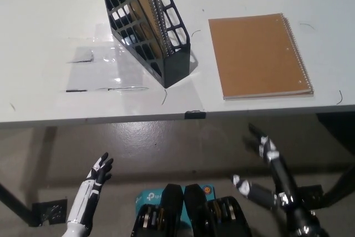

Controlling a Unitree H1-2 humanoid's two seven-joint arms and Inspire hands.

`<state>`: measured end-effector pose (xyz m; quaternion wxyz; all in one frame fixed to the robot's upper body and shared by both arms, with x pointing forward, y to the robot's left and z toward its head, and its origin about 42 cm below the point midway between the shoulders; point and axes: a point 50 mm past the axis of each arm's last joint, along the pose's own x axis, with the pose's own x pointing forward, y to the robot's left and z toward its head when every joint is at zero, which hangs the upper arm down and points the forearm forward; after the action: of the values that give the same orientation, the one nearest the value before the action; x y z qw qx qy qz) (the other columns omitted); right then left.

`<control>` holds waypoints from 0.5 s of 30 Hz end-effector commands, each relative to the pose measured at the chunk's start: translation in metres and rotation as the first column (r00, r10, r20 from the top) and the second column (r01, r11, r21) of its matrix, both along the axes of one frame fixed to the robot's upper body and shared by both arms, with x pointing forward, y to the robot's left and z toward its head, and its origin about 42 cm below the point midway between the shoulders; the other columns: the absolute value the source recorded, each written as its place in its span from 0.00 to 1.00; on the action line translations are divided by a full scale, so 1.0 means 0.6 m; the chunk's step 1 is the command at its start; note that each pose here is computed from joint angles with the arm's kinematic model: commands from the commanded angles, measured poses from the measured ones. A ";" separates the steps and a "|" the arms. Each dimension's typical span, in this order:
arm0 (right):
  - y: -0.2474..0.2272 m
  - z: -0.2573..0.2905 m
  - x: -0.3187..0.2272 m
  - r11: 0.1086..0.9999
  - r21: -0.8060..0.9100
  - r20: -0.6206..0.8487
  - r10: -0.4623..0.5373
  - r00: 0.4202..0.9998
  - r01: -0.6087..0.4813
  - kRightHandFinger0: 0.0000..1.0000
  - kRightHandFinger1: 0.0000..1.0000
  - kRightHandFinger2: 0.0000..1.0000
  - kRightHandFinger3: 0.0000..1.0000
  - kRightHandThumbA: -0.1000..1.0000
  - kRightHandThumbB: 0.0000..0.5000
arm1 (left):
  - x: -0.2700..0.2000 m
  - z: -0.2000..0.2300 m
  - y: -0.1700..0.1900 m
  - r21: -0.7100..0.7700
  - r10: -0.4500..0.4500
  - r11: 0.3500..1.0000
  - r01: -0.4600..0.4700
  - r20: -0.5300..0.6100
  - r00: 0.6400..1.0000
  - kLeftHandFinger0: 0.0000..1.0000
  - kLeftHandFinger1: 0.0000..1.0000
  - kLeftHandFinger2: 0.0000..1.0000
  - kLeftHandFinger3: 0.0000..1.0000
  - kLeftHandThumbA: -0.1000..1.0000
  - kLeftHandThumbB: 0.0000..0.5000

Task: Use the right hand to pick up a book from the book holder on the left side and put it on another book on the right side

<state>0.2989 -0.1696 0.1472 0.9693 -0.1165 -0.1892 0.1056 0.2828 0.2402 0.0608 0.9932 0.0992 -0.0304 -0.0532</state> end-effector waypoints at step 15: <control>0.180 0.281 0.227 0.982 0.063 0.191 0.162 0.968 -0.177 1.00 1.00 1.00 1.00 0.88 0.49 | -0.023 0.000 -0.012 -0.012 -0.033 0.999 0.034 0.075 0.997 1.00 1.00 1.00 1.00 1.00 0.35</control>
<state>0.4184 -0.0816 0.2860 0.9425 -0.0758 -0.2873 0.1529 0.2690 0.2263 0.0551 0.9924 0.0950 -0.0408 -0.0666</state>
